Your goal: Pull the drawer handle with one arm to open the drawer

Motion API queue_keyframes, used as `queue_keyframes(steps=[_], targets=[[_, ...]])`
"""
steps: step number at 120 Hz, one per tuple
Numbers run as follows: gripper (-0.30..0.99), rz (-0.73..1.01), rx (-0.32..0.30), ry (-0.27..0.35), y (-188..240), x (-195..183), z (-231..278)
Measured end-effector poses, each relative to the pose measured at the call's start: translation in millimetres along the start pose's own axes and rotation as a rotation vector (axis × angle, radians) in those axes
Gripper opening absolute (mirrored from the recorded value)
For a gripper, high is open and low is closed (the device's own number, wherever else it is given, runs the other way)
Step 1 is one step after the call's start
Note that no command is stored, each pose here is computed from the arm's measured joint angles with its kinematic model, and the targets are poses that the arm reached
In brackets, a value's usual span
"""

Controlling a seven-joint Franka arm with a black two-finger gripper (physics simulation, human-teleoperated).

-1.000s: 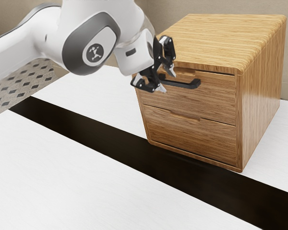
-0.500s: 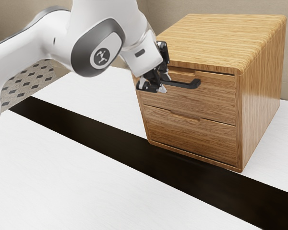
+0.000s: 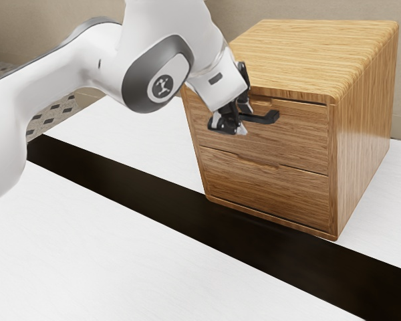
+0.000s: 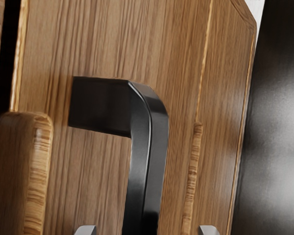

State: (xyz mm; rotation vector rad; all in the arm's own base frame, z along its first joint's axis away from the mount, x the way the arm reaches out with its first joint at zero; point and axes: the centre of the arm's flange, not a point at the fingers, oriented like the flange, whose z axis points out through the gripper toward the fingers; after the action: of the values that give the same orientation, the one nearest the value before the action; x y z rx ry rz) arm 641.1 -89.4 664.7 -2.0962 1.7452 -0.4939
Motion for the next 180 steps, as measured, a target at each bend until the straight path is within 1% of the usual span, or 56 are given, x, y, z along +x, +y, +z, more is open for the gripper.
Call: queue_keyframes(steps=[16,30,35,44,64,87,102,113,122,156,180], targets=[[0.10,-0.005,-0.007,-0.001,6,2,3],[0.00,-0.007,-0.021,-0.012,25,0,-4],[-0.06,-0.008,-0.025,-0.016,30,0,-5],[-0.10,-0.007,-0.026,-0.023,44,-2,-15],[-0.09,-0.011,-0.006,-0.031,69,-5,-43],[-0.08,-0.007,-0.014,-0.045,98,-3,-52],[-0.09,0.006,-0.012,-0.046,118,6,-64],[-0.09,0.006,-0.003,-0.051,133,5,-77],[-0.08,-0.001,-0.003,-0.056,140,2,-82],[-0.09,-0.026,-0.038,-0.088,163,-11,-82],[-0.06,-0.040,-0.041,-0.089,174,-14,-91]])
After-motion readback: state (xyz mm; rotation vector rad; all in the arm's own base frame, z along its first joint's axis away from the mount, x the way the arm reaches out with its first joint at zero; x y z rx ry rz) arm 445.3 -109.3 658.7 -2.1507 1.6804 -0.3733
